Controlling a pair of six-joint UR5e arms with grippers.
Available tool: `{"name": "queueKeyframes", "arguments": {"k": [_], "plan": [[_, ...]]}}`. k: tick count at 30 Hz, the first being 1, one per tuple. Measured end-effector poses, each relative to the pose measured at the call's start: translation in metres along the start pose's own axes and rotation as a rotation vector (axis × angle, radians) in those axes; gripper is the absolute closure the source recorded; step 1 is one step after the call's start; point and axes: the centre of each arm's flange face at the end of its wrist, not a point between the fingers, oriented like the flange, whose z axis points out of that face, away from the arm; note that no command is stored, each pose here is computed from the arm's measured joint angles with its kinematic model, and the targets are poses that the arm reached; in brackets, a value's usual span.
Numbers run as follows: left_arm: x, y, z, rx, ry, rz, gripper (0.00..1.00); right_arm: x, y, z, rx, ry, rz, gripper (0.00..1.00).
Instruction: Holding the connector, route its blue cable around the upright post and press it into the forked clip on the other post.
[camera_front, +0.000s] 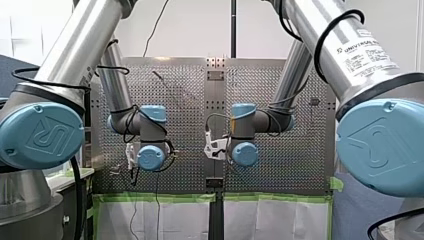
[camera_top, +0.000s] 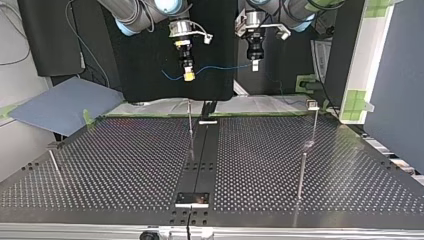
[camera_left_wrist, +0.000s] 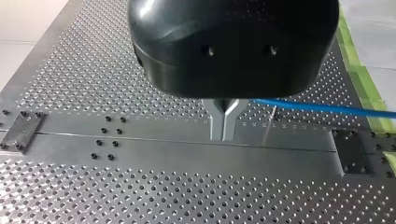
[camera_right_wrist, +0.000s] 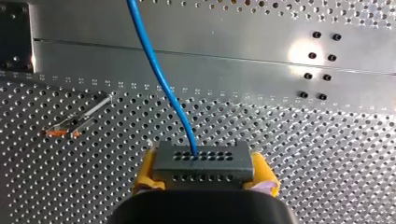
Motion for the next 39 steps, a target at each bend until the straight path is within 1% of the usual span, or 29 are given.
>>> {"name": "queueKeyframes", "arguments": {"k": [18, 20, 23, 25, 28, 32, 33, 36, 39], "plan": [[0.001, 0.0, -0.001, 0.002, 0.002, 0.003, 1.0, 0.0, 0.0, 0.0, 0.0, -0.001, 0.0, 1.0], [0.004, 0.0, -0.005, 0.008, 0.011, 0.012, 1.0, 0.0, -0.002, 0.0, 0.002, -0.004, -0.002, 1.0], [0.013, -0.003, -0.014, 0.026, 0.031, 0.029, 1.0, -0.006, -0.013, 0.0, 0.02, -0.02, -0.008, 1.0], [0.019, -0.005, -0.02, 0.041, 0.047, 0.04, 1.0, -0.011, -0.021, 0.0, 0.034, -0.035, -0.013, 1.0], [0.03, -0.007, -0.027, 0.054, 0.07, 0.057, 1.0, -0.021, -0.026, 0.0, 0.045, -0.065, -0.023, 1.0], [0.04, -0.005, -0.031, 0.058, 0.093, 0.074, 1.0, -0.038, -0.028, -0.005, 0.052, -0.119, -0.039, 1.0], [0.042, -0.005, -0.032, 0.058, 0.097, 0.076, 1.0, -0.045, -0.028, -0.007, 0.054, -0.138, -0.044, 1.0], [0.044, -0.004, -0.032, 0.058, 0.101, 0.079, 1.0, -0.062, -0.027, -0.013, 0.059, -0.188, -0.059, 1.0], [0.044, -0.004, -0.033, 0.058, 0.102, 0.08, 1.0, -0.079, -0.027, -0.019, 0.063, -0.228, -0.071, 1.0]]}}
